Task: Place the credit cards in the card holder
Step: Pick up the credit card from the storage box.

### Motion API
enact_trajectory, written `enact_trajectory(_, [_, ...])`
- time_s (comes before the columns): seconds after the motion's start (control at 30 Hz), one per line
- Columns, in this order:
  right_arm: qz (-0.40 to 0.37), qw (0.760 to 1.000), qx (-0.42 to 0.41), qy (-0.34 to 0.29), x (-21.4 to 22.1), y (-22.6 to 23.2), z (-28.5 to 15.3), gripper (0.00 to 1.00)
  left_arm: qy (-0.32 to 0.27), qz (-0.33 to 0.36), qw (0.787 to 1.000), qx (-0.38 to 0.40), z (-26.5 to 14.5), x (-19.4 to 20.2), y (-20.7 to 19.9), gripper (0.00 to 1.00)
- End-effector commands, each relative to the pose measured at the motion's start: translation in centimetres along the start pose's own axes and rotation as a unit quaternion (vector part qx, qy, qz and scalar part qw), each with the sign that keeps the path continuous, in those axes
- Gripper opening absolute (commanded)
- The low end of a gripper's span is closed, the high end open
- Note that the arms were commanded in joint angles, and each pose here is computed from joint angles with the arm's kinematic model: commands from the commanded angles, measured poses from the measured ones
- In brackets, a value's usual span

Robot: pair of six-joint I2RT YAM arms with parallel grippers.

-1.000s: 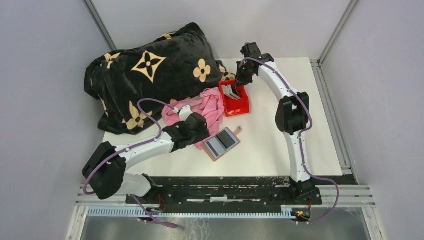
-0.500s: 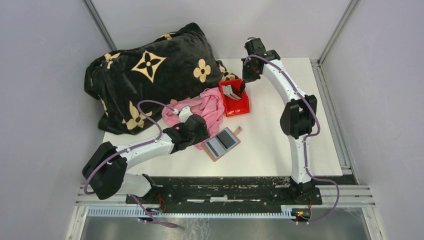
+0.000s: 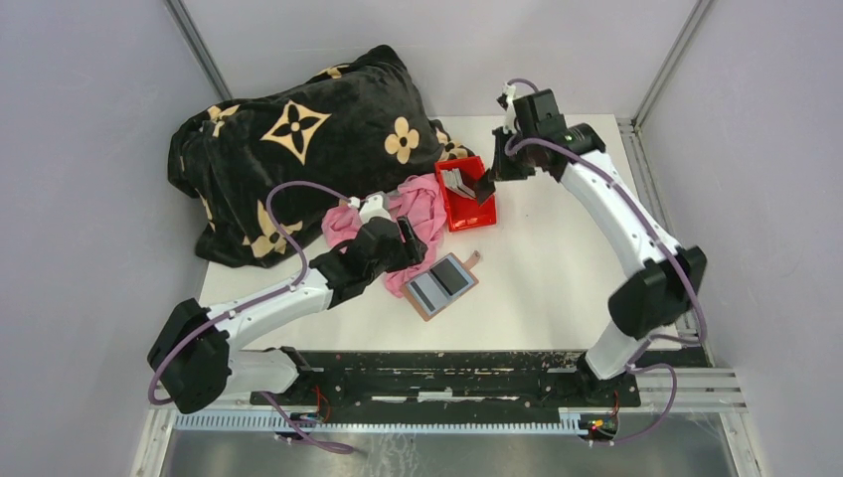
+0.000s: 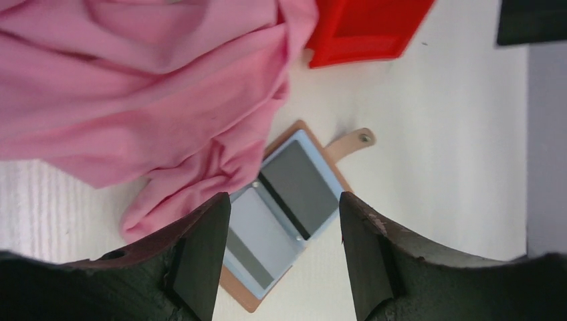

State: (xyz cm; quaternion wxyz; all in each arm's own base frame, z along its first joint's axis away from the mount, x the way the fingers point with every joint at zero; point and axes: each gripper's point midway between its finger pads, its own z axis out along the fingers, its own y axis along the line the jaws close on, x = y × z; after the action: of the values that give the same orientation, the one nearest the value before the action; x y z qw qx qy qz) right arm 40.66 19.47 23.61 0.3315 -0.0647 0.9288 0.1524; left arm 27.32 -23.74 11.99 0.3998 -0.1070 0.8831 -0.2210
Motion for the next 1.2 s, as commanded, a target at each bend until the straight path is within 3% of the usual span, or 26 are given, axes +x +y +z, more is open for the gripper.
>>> enact_trajectory(0.0, [-0.001,0.993,-0.115,0.008,3.5,4.0,-5.2,0.01,-0.025,0.051,0.989,0.14,-2.1,-3.2,-6.5,0.69])
enact_trajectory(0.33, [0.003,0.966,-0.246,0.074,13.1,6.6,-12.3,0.01,0.027,0.107,0.937,0.33,-7.4,-1.7,-12.2,0.7])
enact_trajectory(0.6, [0.043,0.936,-0.332,0.111,17.2,8.5,-14.2,0.01,0.091,0.133,0.9,0.406,-10.6,0.1,-13.9,0.71])
enact_trajectory(1.17, [0.079,0.902,-0.402,0.139,18.6,10.1,-13.4,0.01,0.174,0.133,0.862,0.457,-12.5,3.2,-14.0,0.7])
